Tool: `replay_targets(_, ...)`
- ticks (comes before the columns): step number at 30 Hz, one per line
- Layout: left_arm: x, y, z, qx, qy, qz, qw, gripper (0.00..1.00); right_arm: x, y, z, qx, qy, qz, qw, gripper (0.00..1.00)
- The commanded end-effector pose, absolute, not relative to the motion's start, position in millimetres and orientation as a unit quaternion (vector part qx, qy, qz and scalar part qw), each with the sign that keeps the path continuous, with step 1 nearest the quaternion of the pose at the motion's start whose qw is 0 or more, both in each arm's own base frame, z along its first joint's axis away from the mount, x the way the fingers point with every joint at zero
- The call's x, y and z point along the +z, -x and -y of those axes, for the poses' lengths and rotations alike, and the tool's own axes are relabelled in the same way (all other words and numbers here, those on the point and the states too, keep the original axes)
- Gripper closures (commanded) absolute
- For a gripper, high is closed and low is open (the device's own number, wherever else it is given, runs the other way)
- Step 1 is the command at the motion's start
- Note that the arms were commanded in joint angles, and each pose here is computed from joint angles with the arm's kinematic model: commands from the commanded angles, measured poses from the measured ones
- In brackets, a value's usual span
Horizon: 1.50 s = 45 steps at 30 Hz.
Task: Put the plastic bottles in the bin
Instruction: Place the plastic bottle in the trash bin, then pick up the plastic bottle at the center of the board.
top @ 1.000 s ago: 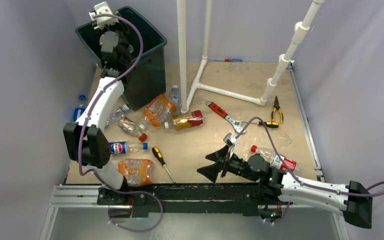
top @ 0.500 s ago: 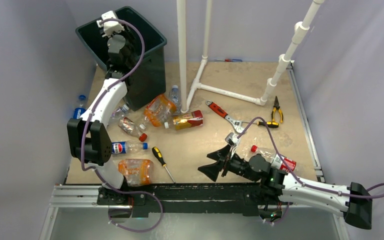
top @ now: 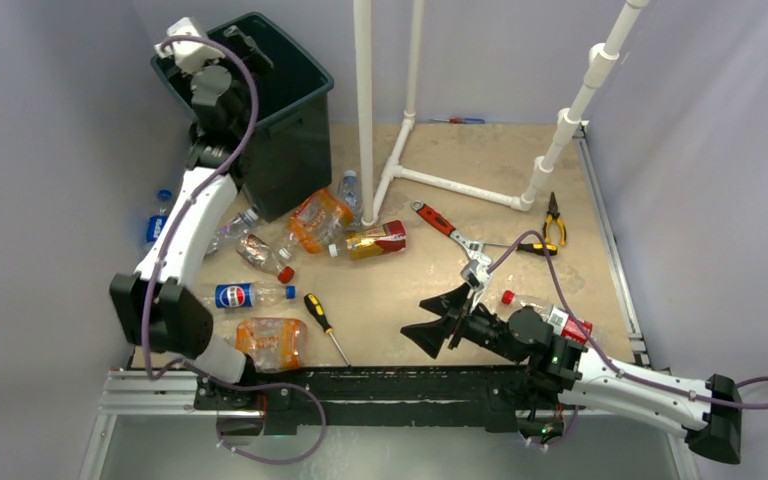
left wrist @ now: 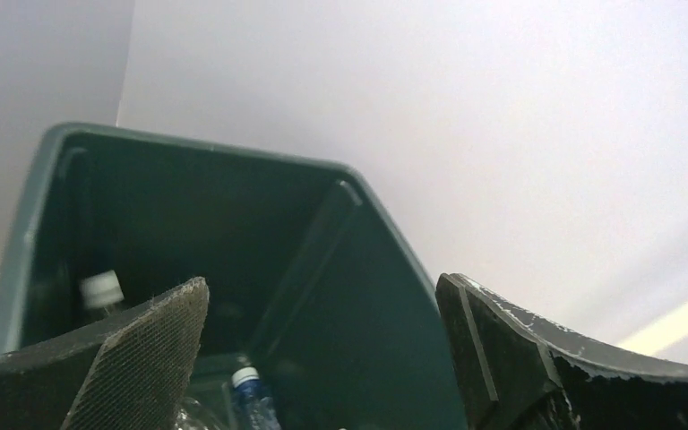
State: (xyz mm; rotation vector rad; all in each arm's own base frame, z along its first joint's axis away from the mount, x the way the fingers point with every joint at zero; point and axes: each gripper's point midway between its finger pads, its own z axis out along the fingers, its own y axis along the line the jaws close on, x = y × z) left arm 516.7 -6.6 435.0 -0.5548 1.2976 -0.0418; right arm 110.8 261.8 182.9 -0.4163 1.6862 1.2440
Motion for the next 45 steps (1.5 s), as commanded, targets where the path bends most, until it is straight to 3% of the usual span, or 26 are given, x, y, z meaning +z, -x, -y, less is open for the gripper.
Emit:
replay_targets(1,497,-447,5,-0.113,0.292,-0.536,0.784,0.01,202,-117,-260,0.509,0.16,-0.681,0.503,0.03)
replay_targets(7,478,-391,25,-0.203,0.285,-0.565,0.747,0.01,207,-120,-264,0.516,0.15,-0.673,0.508,0.02)
replay_targets(12,438,-358,47,-0.242,0.266,-0.635,0.684,0.01,202,-124,-268,0.517,0.132,-0.685,0.496,0.02)
replay_targets(20,358,-319,67,-0.241,0.228,-0.736,0.59,0.01,194,-159,-255,0.464,0.023,-0.718,0.518,0.01)
replay_targets(26,303,-285,124,-0.208,0.134,-0.809,0.533,0.01,194,-188,-242,0.359,-0.005,-0.758,0.545,0.01)
replay_targets(33,262,-248,143,-0.226,0.085,-0.82,0.518,0.01,180,-227,-253,0.343,-0.008,-0.775,0.53,0.01)
replay_targets(45,189,-235,138,-0.278,0.165,-0.8,0.506,0.04,184,-326,-269,0.32,-0.046,-0.76,0.563,0.07)
